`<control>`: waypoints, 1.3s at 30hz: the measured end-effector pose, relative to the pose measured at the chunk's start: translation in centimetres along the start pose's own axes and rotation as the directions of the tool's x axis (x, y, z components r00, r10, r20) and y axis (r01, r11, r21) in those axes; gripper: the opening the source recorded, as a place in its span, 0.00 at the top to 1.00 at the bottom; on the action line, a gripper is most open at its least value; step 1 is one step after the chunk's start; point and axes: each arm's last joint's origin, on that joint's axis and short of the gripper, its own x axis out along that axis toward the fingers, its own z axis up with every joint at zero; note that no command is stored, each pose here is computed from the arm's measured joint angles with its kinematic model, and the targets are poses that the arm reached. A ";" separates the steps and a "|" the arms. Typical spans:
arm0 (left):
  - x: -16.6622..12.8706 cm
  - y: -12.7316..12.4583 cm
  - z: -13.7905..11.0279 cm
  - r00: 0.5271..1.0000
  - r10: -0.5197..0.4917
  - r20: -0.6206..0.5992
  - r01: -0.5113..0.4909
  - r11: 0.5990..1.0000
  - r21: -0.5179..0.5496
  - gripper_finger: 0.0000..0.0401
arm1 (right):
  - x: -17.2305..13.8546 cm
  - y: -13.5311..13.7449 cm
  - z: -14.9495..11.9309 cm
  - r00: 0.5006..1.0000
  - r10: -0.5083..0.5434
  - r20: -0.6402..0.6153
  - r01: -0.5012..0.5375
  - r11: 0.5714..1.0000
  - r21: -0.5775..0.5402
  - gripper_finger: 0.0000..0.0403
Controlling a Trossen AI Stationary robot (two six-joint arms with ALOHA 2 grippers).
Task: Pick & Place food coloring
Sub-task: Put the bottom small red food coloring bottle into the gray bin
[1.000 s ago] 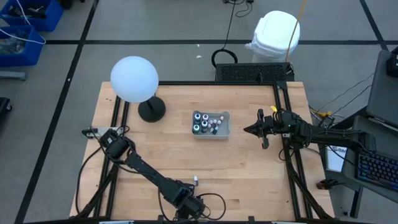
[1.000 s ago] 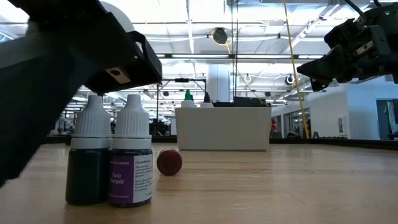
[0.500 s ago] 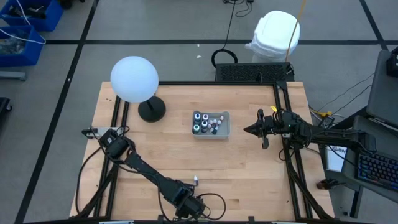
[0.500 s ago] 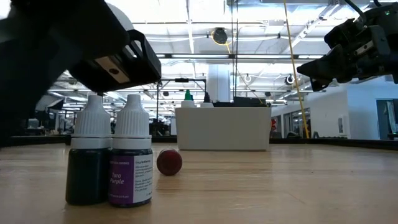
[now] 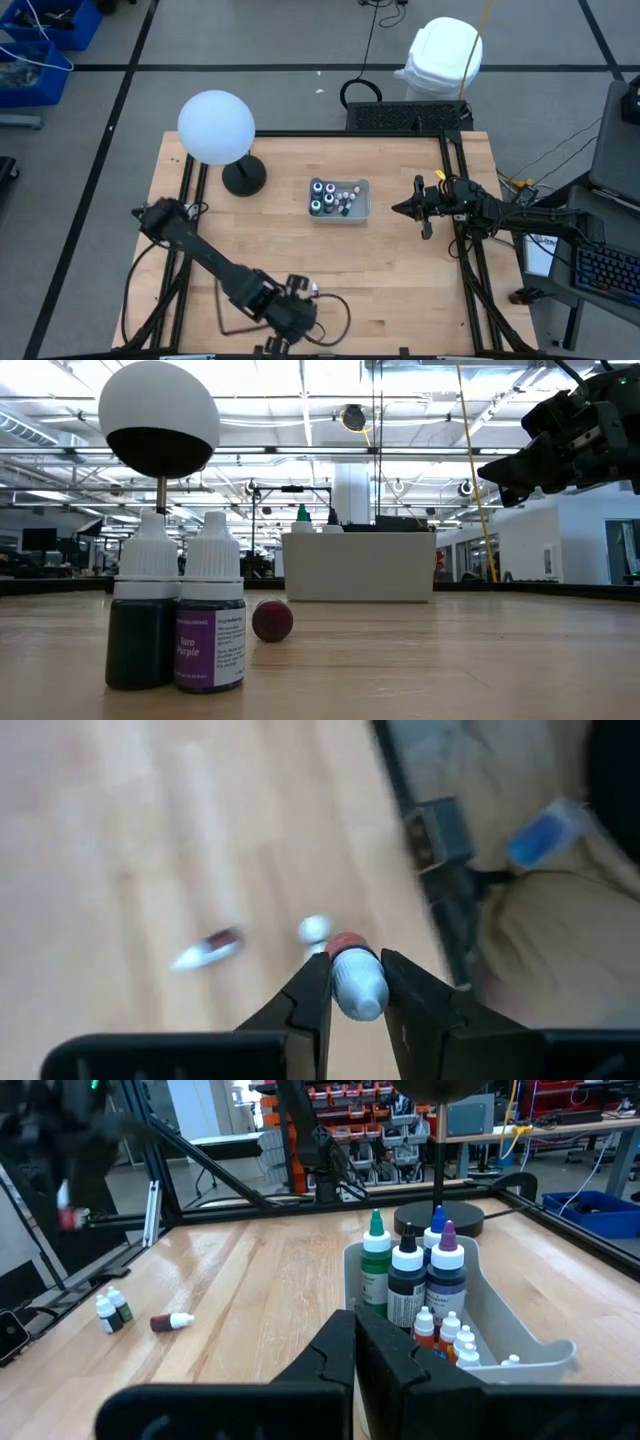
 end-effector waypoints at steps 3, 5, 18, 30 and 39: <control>-1.8 0.5 -0.5 0.997 0.070 -0.019 -0.070 0.997 -0.025 0.81 | 0.0 0.0 0.0 1.000 0.000 -0.001 0.000 1.000 -0.004 1.00; -2.5 0.8 -0.9 0.994 0.096 -0.047 -0.098 0.994 -0.042 0.80 | 0.0 0.0 0.0 1.000 0.000 -0.003 0.000 1.000 -0.003 1.00; -3.1 1.6 -2.4 0.968 0.137 -0.209 -0.159 0.983 -0.095 0.80 | 0.0 0.0 0.0 1.000 0.000 -0.002 0.000 1.000 -0.003 1.00; -3.1 2.8 -2.4 0.957 0.156 -0.244 -0.194 0.971 -0.140 0.80 | 0.0 0.0 0.0 1.000 0.000 -0.002 0.000 1.000 -0.003 1.00; -3.1 6.9 -1.5 0.951 0.140 -0.275 -0.202 0.956 -0.213 0.80 | 0.0 0.0 0.0 1.000 0.000 -0.002 0.000 1.000 -0.003 1.00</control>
